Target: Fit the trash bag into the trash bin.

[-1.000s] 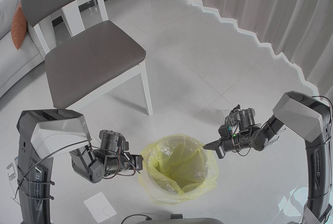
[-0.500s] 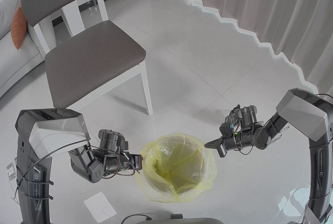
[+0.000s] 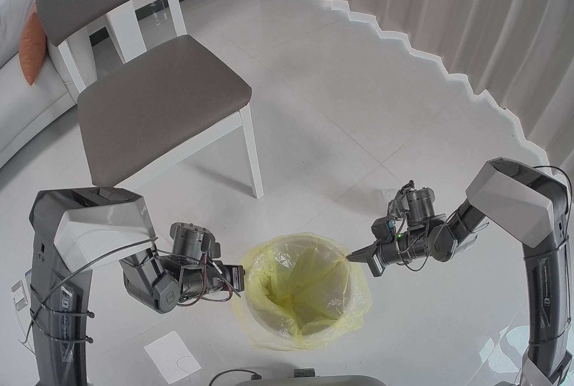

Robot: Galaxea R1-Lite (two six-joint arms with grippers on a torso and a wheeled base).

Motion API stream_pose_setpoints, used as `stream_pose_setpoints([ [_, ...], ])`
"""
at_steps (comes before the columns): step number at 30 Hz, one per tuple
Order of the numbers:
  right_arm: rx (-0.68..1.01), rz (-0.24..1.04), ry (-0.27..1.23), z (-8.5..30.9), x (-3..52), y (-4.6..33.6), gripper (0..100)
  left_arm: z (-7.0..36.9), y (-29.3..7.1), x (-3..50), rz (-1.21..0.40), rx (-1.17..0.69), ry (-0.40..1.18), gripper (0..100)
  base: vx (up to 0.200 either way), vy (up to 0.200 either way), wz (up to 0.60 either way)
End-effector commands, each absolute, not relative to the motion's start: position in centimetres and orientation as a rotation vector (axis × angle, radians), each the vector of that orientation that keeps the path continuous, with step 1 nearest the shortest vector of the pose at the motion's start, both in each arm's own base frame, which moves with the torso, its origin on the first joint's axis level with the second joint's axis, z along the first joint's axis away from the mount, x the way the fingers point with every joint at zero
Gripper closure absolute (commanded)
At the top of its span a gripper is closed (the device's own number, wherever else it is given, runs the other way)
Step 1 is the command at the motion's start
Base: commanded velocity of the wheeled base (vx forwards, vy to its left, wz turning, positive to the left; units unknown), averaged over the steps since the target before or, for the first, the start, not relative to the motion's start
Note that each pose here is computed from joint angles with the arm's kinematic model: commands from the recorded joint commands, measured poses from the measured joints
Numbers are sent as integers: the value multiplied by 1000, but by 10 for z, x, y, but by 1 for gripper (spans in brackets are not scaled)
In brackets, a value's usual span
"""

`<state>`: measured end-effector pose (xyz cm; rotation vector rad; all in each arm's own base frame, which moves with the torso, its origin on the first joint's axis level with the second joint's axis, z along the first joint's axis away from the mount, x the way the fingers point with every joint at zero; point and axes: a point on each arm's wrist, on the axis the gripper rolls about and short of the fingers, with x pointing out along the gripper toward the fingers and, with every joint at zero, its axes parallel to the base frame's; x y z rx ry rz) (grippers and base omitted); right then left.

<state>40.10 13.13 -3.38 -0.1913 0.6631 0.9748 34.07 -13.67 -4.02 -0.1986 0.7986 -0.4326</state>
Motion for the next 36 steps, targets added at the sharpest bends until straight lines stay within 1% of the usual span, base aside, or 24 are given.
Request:
stream_pose_setpoints([
  [1,-184,980,690,-45,403,133,100,-50,-136,343,-424,-198,817,100,0,0,0],
  [6,-169,972,699,-44,405,133,100,-56,-138,344,-428,-194,828,100,0,0,0],
  [14,-138,968,797,-42,408,134,100,-60,-139,344,-429,-192,836,100,0,0,0],
  [21,-144,969,790,-41,407,133,100,-58,-140,345,-432,-194,824,100,0,0,0],
  [31,-168,951,794,-36,397,110,100,-57,-138,344,-429,-197,819,100,0,0,0],
  [32,-168,952,797,-36,396,110,100,-57,-138,344,-429,-196,819,0,0,0,0],
  [36,-171,952,788,-37,395,109,100,-56,-136,343,-422,-196,818,0,0,0,0],
])
